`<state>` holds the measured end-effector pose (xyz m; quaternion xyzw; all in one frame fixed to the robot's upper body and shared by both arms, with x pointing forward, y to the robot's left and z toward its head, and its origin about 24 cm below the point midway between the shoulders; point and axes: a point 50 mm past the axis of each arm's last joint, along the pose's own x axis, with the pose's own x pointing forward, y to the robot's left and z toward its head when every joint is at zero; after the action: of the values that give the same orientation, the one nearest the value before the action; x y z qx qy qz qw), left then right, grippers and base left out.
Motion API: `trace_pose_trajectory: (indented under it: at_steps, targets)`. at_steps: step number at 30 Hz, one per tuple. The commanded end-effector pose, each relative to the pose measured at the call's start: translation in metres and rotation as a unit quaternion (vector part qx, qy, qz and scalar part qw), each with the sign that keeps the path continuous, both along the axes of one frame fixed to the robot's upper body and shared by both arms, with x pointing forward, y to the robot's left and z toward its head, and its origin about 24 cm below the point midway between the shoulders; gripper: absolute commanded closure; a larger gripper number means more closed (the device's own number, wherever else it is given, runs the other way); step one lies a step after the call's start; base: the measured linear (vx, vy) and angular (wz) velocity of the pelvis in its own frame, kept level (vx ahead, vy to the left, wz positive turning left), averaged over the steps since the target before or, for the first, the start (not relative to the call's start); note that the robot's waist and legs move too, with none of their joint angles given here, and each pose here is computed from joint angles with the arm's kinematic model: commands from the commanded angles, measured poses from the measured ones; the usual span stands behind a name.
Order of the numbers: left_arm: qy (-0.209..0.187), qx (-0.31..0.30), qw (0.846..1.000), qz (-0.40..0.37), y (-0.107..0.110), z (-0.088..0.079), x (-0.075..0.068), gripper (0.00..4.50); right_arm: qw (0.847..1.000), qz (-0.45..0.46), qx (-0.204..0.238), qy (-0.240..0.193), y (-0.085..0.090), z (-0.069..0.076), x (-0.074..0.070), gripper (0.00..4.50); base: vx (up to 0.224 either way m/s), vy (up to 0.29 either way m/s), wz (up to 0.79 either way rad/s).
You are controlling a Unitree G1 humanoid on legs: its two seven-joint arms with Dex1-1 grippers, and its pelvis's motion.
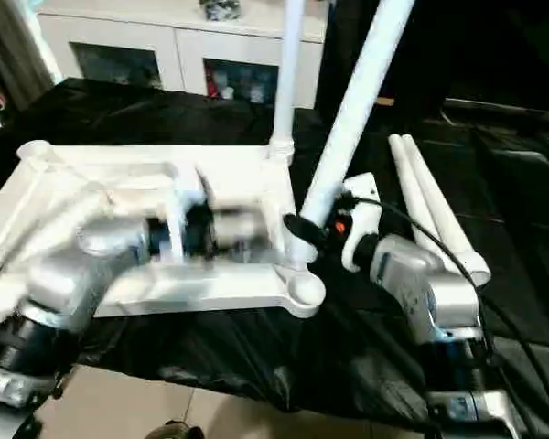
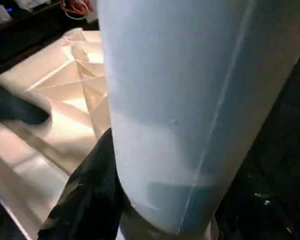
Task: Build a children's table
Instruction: Pick table leg, then insert table leg to table base
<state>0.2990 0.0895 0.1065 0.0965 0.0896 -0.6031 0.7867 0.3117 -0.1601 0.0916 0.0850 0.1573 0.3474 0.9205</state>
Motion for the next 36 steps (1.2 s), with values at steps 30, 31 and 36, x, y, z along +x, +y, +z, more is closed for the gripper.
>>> trace_pose_trajectory:
  at_steps: [30, 31, 36]
  targets:
    - [0.046, 0.134, 0.988, -0.061, 0.021, -0.057, -0.002, 3.65, 0.999, 0.025, -0.03, -0.023, 0.002, 0.005, -0.011, 2.57, 0.0, 0.0, 0.0]
    - [0.047, 0.133, 0.988, -0.061, 0.021, -0.057, -0.003, 3.74, 0.999, 0.026, -0.031, -0.023, 0.002, 0.005, -0.011, 2.57, 0.0, 0.0, 0.0]
    - [0.046, 0.144, 0.986, -0.064, 0.023, -0.061, -0.003, 4.2, 0.999, 0.028, -0.035, -0.023, 0.002, 0.005, -0.012, 2.57, 0.0, 0.0, 0.0]
